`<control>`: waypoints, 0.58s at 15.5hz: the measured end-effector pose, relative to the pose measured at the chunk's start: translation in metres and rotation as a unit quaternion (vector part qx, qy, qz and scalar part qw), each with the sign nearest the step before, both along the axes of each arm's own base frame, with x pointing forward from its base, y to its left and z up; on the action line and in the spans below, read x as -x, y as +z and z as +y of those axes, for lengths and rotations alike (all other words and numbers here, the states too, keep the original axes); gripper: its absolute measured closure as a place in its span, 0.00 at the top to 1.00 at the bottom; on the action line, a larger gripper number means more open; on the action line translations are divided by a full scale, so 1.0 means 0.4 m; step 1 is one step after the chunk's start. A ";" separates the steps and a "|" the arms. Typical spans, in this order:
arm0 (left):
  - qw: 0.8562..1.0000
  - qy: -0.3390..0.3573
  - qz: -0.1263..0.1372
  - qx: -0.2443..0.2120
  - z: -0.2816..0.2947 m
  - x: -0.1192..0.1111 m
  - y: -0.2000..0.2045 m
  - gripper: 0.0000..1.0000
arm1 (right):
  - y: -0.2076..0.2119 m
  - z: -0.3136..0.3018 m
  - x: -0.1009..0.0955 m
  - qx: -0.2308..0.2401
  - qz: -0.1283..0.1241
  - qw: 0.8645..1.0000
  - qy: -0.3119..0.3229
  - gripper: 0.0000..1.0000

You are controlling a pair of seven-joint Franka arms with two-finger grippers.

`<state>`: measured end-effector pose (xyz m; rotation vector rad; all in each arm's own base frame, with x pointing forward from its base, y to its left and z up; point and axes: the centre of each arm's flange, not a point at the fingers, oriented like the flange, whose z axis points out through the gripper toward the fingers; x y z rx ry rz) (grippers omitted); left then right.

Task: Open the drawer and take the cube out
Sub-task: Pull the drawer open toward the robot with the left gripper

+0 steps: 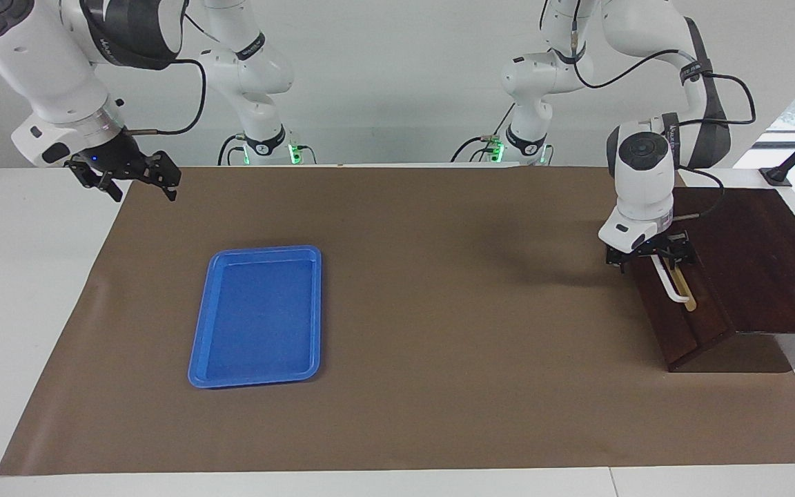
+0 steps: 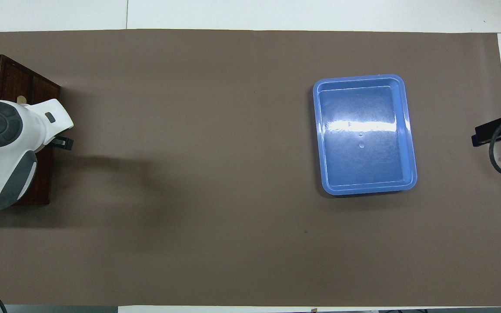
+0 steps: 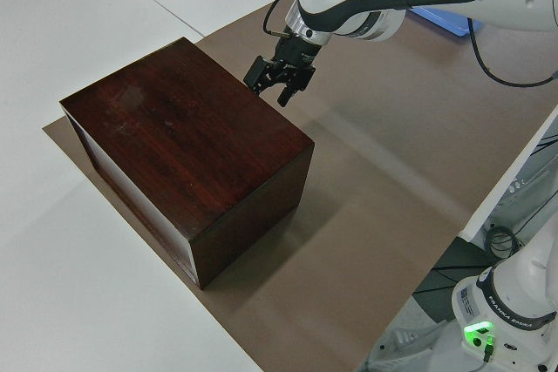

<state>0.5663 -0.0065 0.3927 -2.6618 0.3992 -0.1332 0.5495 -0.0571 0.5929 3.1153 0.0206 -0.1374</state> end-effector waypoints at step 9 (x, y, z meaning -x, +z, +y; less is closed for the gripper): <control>0.998 0.038 -0.043 0.030 -0.206 -0.021 -0.066 1.00 | 0.000 0.000 0.000 0.000 0.000 1.000 0.000 1.00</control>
